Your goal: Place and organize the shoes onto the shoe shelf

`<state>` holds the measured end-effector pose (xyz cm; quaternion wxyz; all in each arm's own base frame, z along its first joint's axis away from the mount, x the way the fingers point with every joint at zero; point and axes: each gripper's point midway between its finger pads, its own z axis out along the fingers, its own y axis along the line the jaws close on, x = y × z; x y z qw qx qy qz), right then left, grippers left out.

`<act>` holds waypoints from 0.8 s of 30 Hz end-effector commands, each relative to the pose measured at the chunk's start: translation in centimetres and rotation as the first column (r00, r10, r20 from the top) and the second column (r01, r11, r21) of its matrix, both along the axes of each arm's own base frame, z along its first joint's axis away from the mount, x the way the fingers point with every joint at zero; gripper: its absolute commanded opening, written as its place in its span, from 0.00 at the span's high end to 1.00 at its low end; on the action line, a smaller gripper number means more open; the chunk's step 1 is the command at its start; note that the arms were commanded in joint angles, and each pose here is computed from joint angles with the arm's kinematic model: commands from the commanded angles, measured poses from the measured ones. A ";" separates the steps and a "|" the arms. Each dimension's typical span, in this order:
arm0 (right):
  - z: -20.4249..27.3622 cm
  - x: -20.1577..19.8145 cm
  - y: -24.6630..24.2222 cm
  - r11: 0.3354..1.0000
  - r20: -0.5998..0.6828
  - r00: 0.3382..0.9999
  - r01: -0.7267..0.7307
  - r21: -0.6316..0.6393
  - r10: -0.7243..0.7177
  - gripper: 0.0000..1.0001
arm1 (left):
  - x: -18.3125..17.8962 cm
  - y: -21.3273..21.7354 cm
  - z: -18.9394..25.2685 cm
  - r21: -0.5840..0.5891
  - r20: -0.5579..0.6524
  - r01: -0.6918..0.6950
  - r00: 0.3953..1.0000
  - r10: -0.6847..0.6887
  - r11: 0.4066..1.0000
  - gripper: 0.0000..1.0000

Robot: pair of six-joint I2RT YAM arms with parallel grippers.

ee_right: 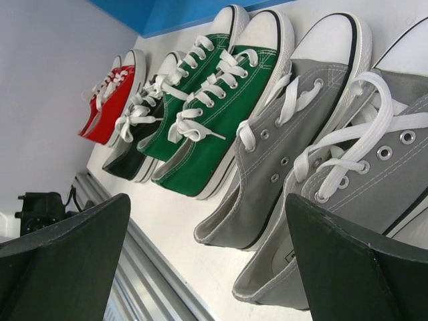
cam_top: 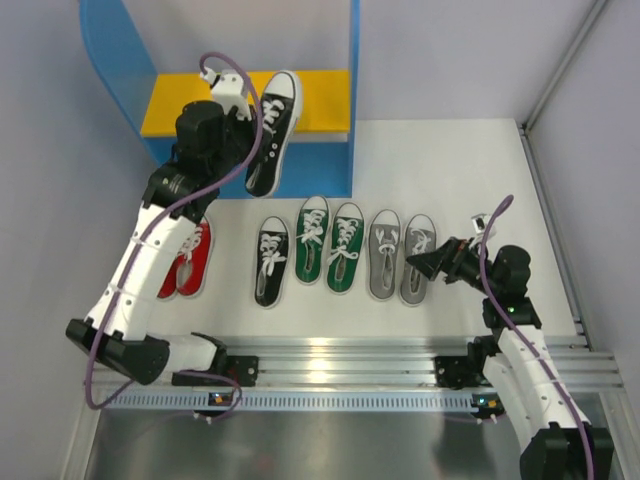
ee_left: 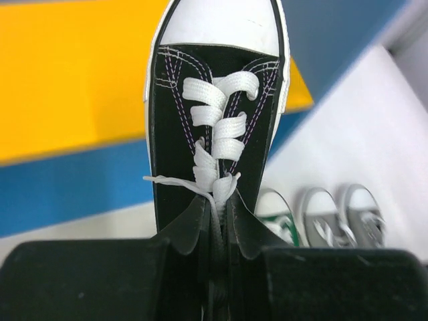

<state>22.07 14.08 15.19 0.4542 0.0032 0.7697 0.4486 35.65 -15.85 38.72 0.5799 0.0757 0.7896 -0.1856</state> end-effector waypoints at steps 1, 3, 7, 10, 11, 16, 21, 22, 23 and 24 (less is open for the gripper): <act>2.3 -0.1 0.5 0.999 0.088 0.995 -0.040 -0.006 0.041 0.00 | 3.2 3.8 7.5 0.037 0.233 -0.230 0.948 0.216 0.972 1.00; 2.1 -0.1 0.6 0.999 0.083 0.996 -0.046 0.000 0.045 0.00 | 5.2 5.7 8.6 0.084 0.261 -0.350 0.911 0.318 0.933 1.00; 1.9 -0.3 0.7 0.998 0.072 0.996 -0.059 0.012 0.058 0.01 | 7.7 7.8 9.7 0.167 0.289 -0.457 0.870 0.400 0.874 1.00; 1.5 -0.4 0.9 0.998 0.062 0.996 -0.065 0.020 0.064 0.01 | 9.0 9.8 10.6 0.172 0.310 -0.497 0.847 0.432 0.850 1.00; 1.5 -0.4 0.9 0.998 0.062 0.996 -0.066 0.023 0.065 0.01 | 9.1 10.8 11.4 0.163 0.324 -0.520 0.831 0.452 0.839 1.00; 0.7 -0.5 1.1 0.996 0.031 0.997 -0.079 0.036 0.078 0.01 | 10.3 13.5 11.2 0.183 0.333 -0.595 0.787 0.520 0.783 1.00; 0.4 -0.6 1.3 0.994 0.005 0.995 -0.099 0.048 0.098 0.01 | 11.5 17.6 9.8 0.138 0.288 -0.638 0.757 0.586 0.757 1.00; 0.4 -0.5 1.3 0.994 0.004 0.995 -0.097 0.049 0.097 0.00 | 11.6 17.8 9.7 0.138 0.285 -0.639 0.757 0.588 0.756 1.00; 0.2 -0.4 1.3 0.994 -0.003 0.995 -0.098 0.051 0.098 0.01 | 11.6 18.4 9.8 0.136 0.287 -0.649 0.749 0.597 0.749 1.00; 0.1 -0.3 1.3 0.994 -0.008 0.995 -0.096 0.052 0.096 0.01 | 11.7 18.7 9.9 0.134 0.289 -0.654 0.744 0.602 0.745 1.00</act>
